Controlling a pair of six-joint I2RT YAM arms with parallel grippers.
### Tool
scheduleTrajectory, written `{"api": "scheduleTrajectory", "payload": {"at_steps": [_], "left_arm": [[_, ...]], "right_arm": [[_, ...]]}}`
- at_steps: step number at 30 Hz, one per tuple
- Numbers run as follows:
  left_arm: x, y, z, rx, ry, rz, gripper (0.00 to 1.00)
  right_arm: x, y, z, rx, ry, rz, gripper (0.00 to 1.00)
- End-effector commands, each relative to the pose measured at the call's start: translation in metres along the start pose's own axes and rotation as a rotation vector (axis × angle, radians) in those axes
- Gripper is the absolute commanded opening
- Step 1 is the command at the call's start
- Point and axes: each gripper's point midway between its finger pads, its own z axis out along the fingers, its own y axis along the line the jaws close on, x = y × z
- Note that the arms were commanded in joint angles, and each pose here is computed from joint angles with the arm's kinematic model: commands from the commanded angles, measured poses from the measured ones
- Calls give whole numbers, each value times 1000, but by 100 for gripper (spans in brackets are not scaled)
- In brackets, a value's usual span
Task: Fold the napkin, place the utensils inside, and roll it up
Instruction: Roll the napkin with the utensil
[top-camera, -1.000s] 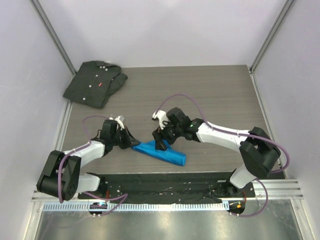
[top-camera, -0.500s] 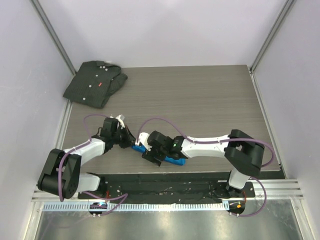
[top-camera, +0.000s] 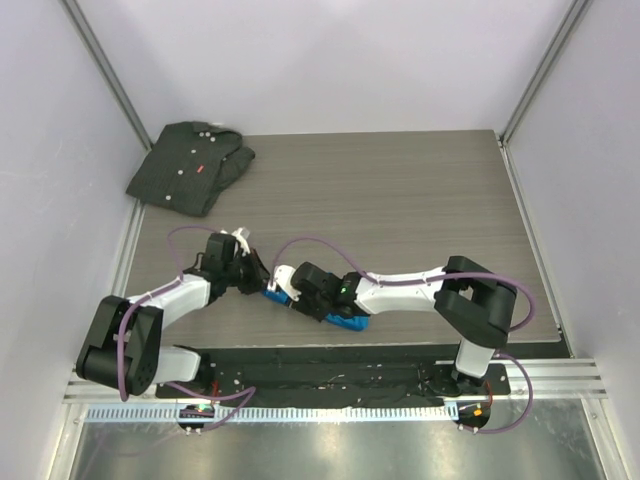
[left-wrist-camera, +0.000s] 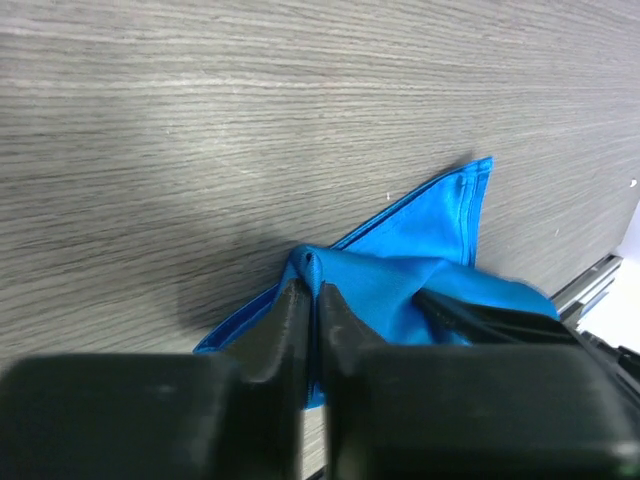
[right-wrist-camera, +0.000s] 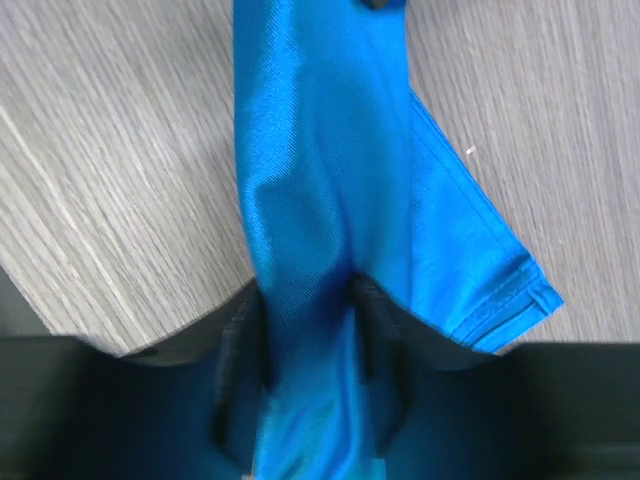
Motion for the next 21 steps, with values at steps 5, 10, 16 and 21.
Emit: {"api": "scheduleTrajectory", "payload": {"at_steps": [5, 10, 16, 21], "left_arm": [[-18, -18, -9, 34, -52, 46, 60], [-31, 4, -30, -132, -158, 42, 79], [-37, 6, -56, -156, -280, 65, 81], [-18, -10, -56, 0, -260, 87, 80]], "right_arm": [[9, 37, -2, -334, 24, 118, 23], [16, 50, -11, -470, 56, 231, 14], [7, 52, -22, -663, 58, 424, 14], [-5, 33, -26, -782, 39, 579, 14]]}}
